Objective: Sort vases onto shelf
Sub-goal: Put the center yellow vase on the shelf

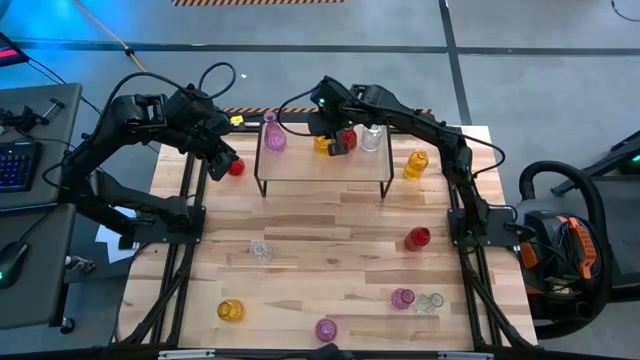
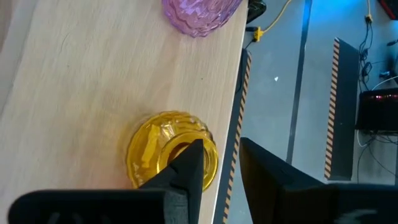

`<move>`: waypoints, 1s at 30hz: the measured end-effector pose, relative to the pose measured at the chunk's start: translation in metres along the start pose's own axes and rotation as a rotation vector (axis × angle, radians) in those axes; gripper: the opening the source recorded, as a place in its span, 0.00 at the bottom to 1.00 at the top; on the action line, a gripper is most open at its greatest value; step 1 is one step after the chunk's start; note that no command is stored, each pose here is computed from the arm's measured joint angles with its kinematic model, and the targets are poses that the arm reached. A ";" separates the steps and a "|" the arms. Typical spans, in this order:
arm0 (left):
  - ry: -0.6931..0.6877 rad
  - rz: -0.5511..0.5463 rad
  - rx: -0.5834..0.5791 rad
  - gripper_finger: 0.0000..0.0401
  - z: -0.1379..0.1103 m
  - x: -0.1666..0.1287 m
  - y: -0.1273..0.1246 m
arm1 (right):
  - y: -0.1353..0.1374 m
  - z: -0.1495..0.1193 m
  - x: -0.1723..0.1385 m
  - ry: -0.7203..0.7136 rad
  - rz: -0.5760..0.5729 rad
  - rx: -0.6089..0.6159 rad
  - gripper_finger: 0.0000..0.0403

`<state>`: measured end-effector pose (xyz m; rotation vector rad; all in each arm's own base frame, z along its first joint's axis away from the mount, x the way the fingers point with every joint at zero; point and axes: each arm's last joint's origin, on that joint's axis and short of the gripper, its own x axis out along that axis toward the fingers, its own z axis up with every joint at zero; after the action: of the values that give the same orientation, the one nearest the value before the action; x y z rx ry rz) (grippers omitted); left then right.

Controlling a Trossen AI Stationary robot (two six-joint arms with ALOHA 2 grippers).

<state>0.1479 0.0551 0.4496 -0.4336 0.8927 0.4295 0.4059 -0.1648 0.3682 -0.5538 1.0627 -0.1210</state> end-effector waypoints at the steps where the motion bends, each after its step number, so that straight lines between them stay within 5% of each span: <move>1: 0.000 0.000 0.000 0.21 0.000 0.000 0.000 | 0.000 0.000 0.000 0.002 0.001 0.000 0.21; 30: 0.000 0.000 0.000 0.21 0.000 0.000 0.000 | -0.002 0.006 0.016 -0.086 0.017 0.025 0.21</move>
<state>0.1480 0.0552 0.4495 -0.4333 0.8932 0.4293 0.4193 -0.1699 0.3588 -0.5229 0.9811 -0.0945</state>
